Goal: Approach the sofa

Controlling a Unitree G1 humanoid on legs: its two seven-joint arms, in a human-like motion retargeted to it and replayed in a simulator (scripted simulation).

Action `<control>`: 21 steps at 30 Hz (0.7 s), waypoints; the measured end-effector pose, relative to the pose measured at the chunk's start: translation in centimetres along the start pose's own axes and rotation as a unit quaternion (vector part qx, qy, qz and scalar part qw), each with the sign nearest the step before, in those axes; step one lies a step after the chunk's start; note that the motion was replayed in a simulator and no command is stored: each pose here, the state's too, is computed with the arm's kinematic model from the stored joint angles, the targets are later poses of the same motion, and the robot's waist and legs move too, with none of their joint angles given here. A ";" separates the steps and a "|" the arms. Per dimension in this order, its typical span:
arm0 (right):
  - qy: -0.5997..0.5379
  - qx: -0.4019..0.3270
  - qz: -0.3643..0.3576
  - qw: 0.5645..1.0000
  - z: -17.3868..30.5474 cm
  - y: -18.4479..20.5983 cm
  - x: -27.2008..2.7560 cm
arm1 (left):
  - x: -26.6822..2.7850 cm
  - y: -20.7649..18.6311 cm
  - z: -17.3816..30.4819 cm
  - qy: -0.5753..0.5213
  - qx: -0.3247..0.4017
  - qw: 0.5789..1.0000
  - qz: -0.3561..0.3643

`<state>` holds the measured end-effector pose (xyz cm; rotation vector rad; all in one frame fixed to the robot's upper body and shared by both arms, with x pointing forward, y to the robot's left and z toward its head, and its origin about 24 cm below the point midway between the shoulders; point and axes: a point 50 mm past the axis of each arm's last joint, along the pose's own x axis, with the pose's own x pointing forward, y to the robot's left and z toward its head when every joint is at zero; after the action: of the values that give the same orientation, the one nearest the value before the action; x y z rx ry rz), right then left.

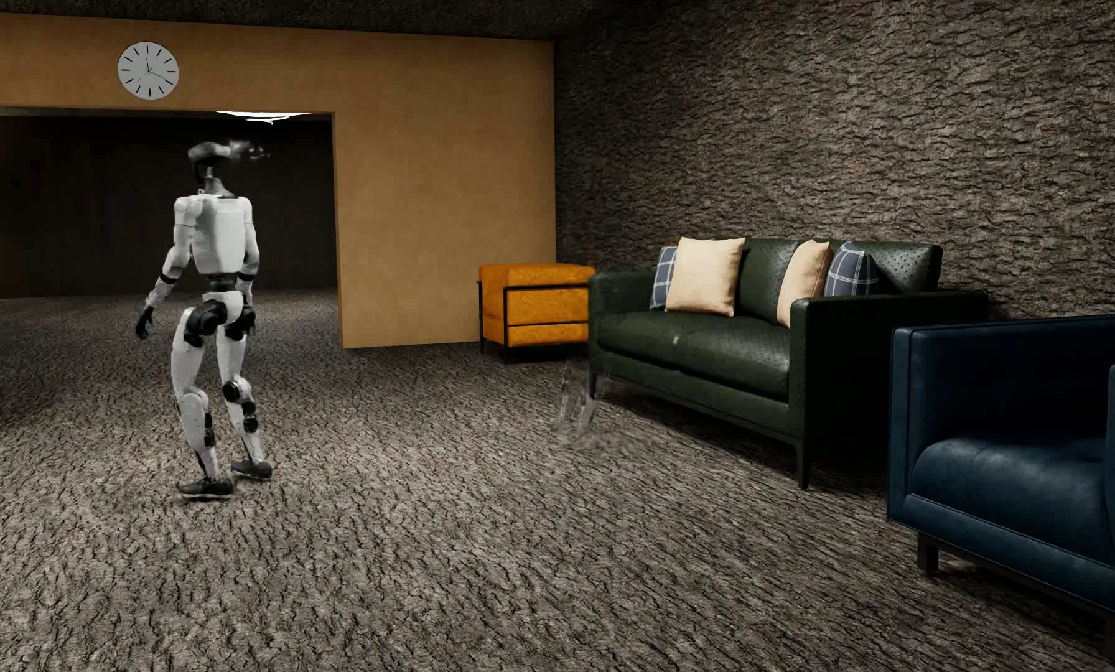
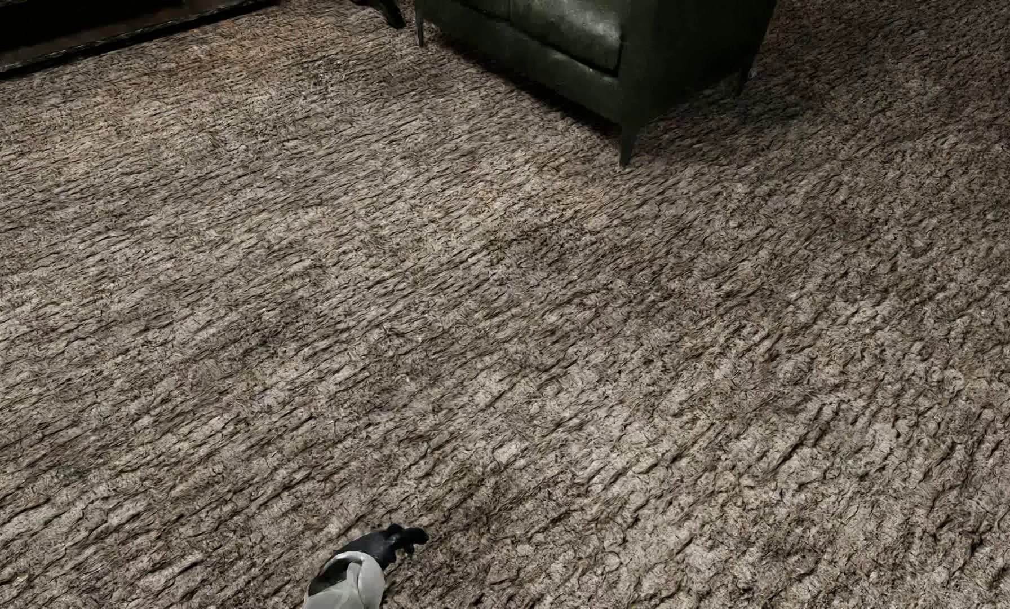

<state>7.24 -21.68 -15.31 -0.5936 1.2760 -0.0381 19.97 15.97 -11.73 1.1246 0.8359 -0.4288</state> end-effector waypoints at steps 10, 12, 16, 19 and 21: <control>-0.099 -0.042 -0.015 0.994 5.4 -0.4 -0.2 | -2.2 -7.4 -3.4 0.071 -0.021 0.991 -0.111; -0.096 -0.044 -0.011 0.994 4.9 -0.6 -0.2 | -3.0 -9.8 -4.4 0.100 -0.019 0.981 -0.166; -0.082 -0.046 -0.005 0.996 4.2 -0.7 -0.1 | -3.8 -10.6 -5.3 0.123 -0.092 0.978 -0.141; -0.072 -0.045 -0.007 0.996 3.6 -0.7 -0.1 | -3.2 -9.2 -5.6 0.095 -0.016 0.986 -0.138; -0.069 -0.030 -0.015 0.997 3.4 -0.8 -0.1 | -2.2 -7.2 -5.7 0.095 0.021 0.987 -0.126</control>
<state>10.50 -20.94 -14.34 -0.6568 1.1382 0.0166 11.56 18.11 -15.49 1.1146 1.1476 -0.5572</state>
